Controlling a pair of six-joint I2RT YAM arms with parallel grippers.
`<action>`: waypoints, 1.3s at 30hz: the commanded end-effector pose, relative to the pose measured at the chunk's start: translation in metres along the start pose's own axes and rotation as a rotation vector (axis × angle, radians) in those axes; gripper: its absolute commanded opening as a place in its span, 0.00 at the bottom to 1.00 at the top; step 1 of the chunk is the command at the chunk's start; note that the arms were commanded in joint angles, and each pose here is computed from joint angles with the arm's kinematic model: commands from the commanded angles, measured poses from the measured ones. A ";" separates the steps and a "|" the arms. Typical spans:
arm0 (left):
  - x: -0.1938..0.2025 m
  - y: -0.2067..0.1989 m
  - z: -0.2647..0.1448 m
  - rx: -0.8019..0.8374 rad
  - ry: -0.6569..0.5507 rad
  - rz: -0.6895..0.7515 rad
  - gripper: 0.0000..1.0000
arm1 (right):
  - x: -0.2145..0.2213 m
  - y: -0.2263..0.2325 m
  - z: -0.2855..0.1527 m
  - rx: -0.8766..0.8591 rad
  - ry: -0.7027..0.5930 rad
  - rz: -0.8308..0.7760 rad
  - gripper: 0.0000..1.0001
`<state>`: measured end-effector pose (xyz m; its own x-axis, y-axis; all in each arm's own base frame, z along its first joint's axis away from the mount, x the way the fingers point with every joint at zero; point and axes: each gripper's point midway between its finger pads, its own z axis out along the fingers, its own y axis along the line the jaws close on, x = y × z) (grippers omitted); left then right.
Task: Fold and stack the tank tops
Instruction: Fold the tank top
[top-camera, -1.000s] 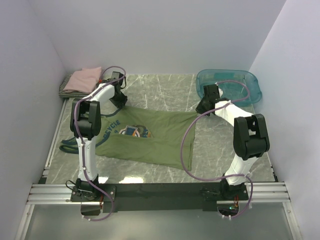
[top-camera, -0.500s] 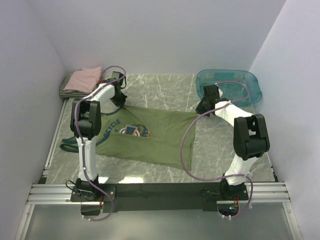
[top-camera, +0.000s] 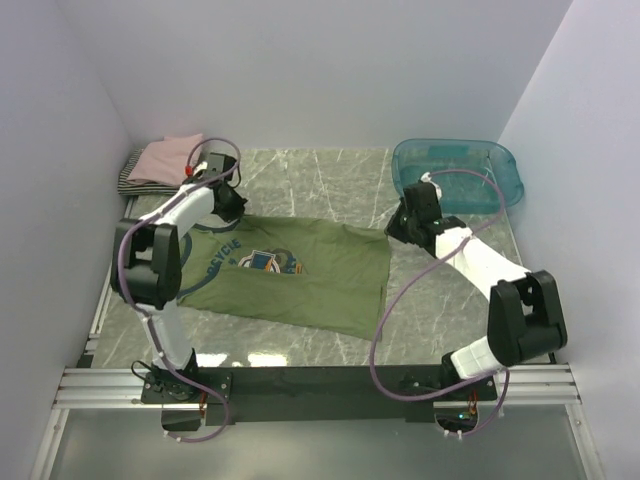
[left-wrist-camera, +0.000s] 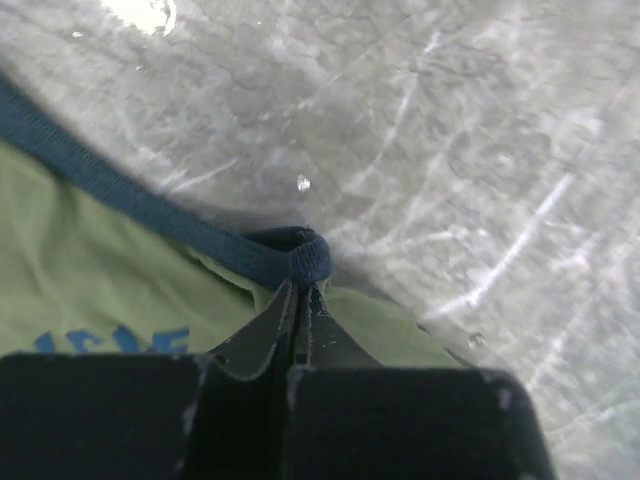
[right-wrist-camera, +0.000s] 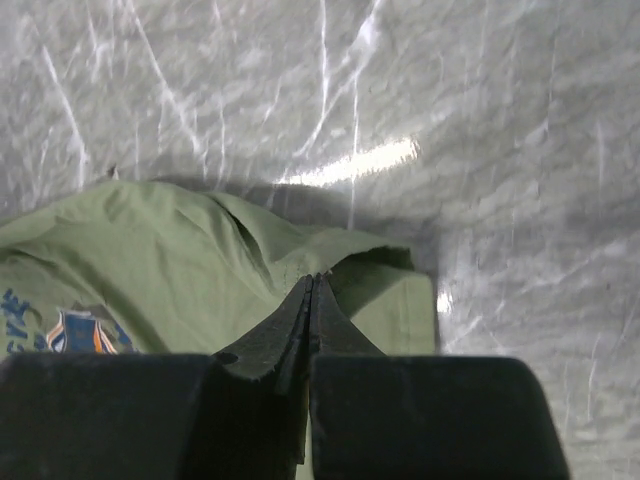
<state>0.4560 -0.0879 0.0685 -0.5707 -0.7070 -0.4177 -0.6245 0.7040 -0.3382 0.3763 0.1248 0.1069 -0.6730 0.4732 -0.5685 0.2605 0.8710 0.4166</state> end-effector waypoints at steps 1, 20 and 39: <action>-0.015 -0.008 -0.027 0.093 -0.063 -0.044 0.01 | 0.010 -0.005 -0.012 -0.009 -0.014 0.005 0.00; 0.018 0.076 -0.033 0.054 -0.076 -0.138 0.01 | 0.092 -0.043 -0.038 -0.012 0.099 0.017 0.00; -0.035 0.049 -0.051 0.184 -0.116 -0.186 0.01 | 0.040 -0.031 -0.046 0.006 0.018 0.022 0.00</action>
<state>0.3890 -0.0348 0.0800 -0.4168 -0.8230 -0.3861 -0.6565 0.5663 -0.4983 0.2889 0.1177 0.0803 -0.7216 0.4858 -0.4931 0.2852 0.8577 0.4277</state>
